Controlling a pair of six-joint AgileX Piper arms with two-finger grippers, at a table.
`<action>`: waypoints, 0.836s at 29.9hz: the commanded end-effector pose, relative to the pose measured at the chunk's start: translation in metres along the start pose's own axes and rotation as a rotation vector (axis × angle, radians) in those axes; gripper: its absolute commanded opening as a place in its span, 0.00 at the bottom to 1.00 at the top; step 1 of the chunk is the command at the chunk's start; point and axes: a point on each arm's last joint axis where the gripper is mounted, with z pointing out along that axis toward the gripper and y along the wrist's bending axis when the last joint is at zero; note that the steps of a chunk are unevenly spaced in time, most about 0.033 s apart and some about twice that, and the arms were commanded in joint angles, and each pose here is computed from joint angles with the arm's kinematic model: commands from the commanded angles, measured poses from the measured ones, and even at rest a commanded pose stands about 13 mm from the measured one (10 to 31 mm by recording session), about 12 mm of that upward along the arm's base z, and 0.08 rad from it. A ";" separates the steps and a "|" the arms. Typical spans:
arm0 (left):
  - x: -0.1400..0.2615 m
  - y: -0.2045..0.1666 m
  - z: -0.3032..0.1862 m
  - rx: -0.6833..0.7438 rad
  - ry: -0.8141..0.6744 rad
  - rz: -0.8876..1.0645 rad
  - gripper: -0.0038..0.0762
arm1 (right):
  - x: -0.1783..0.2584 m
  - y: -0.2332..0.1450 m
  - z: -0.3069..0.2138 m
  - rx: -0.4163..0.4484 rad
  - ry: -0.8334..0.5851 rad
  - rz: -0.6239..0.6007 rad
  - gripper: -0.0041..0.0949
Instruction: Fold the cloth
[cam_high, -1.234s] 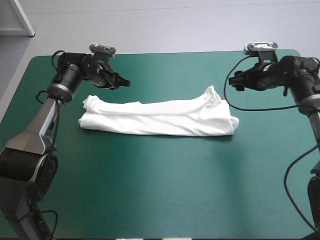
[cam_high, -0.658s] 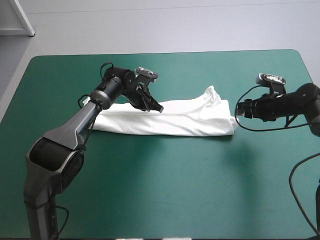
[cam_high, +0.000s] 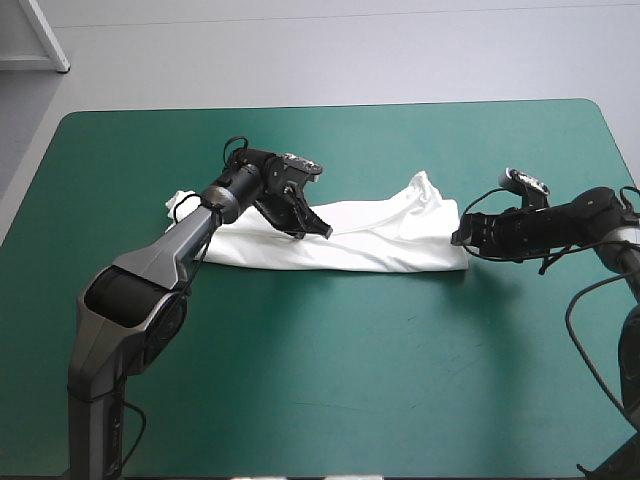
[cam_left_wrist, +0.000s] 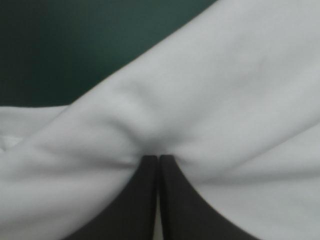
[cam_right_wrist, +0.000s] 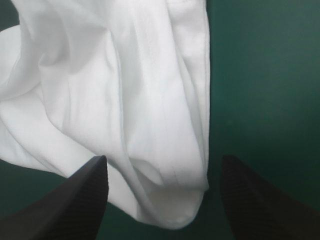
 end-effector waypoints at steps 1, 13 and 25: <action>-0.003 -0.017 -0.010 0.018 -0.043 0.007 0.07 | -0.007 0.011 -0.005 -0.082 -0.037 0.008 0.65; -0.002 -0.026 -0.009 0.006 -0.027 0.035 0.07 | 0.005 0.037 0.041 -0.100 0.049 -0.070 0.47; -0.003 -0.026 -0.009 0.005 -0.034 0.035 0.07 | -0.007 0.080 0.034 -0.130 -0.039 -0.208 0.03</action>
